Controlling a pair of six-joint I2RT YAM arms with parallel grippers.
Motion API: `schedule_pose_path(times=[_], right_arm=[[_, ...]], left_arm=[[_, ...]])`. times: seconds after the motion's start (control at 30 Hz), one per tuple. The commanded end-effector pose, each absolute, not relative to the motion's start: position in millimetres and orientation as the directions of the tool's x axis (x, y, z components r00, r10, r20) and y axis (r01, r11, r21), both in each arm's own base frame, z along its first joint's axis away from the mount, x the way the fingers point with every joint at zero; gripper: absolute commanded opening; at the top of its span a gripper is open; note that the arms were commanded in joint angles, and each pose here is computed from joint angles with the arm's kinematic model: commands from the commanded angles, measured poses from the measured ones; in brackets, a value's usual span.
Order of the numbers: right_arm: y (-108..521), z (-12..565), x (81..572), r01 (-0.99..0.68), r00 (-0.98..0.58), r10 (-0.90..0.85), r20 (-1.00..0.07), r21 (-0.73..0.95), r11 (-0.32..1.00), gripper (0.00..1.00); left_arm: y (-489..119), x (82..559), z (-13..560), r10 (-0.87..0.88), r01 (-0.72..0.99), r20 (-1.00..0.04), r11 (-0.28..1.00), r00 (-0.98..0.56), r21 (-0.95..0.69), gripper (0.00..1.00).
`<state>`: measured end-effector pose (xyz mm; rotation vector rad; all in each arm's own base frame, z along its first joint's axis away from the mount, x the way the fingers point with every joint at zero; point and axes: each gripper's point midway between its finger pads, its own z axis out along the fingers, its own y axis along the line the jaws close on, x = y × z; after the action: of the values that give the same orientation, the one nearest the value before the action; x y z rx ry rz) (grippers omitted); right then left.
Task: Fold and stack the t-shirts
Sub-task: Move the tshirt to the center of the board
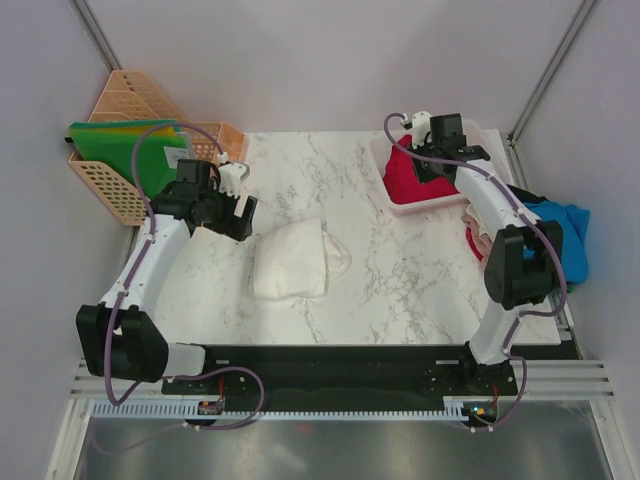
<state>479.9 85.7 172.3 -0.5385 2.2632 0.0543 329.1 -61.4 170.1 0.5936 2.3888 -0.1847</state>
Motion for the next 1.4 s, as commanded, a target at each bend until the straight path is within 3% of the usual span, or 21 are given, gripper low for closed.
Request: schedule_pose_path(times=[0.0, 0.27, 0.77, 1.0, 1.37], right_arm=[[92, 177, 528, -0.347, -0.551, -0.29, -0.782, -0.101, 0.932, 0.0], [67, 93, 560, -0.285, -0.673, -0.286, -0.682, -0.119, 0.951, 0.0], [-92, 62, 592, 0.019, -0.735, -0.079, -0.674, -0.138, 0.99, 0.0], [-119, 49, 594, 0.096, -0.745, -0.044, -0.666, -0.172, 0.98, 0.0], [-214, 41, 584, 0.312, -0.742, 0.072, -0.667, -0.248, 0.917, 0.0]], left_arm=[[-66, 330, 181, 0.378, 0.49, -0.679, 0.871, -0.63, 0.03, 1.0], [-64, 328, 182, 0.381, 0.485, -0.68, 0.874, -0.626, 0.043, 1.0], [-60, 325, 178, 0.385, 0.476, -0.669, 0.878, -0.635, 0.053, 1.0], [-57, 323, 179, 0.388, 0.469, -0.664, 0.881, -0.639, 0.063, 1.0], [-56, 319, 177, 0.396, 0.47, -0.658, 0.88, -0.64, 0.072, 1.0]])
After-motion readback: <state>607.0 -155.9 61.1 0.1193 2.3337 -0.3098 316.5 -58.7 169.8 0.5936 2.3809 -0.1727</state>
